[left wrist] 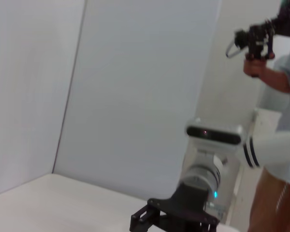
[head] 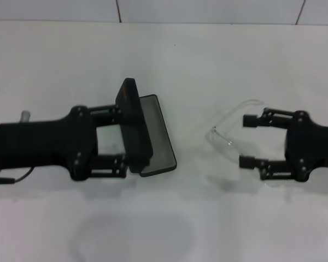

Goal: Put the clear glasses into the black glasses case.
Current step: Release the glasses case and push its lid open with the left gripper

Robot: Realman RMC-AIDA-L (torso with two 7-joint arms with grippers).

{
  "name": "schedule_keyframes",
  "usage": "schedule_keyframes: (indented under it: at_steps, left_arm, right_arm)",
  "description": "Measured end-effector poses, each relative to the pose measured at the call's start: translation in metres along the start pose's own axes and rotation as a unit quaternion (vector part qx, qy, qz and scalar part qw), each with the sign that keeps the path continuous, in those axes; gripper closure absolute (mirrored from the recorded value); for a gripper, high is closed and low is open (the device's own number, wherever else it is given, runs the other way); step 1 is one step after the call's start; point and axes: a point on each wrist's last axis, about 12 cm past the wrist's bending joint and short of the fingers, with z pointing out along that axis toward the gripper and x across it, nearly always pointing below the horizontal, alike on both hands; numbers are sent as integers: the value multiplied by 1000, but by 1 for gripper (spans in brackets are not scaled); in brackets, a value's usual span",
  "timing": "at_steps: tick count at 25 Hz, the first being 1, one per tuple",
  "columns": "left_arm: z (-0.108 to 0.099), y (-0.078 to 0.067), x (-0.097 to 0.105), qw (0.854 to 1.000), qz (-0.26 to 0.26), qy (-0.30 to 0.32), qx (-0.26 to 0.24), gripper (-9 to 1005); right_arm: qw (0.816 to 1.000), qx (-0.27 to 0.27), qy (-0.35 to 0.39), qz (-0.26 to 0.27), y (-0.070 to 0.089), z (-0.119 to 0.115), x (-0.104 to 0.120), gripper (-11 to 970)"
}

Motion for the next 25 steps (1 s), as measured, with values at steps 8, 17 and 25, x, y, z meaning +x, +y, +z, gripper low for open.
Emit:
schedule_keyframes:
  at_steps: [8, 17, 25]
  left_arm:
    - [24, 25, -42, 995, -91, 36, -4, 206]
    - [55, 57, -106, 948, -174, 208, -167, 208]
    - [96, 61, -128, 874, -201, 326, -299, 208]
  right_arm:
    - [993, 91, -69, 10, 4, -26, 12, 174]
    - [992, 108, -71, 12, 6, -33, 15, 174]
    - [991, 116, -71, 16, 4, -32, 16, 174]
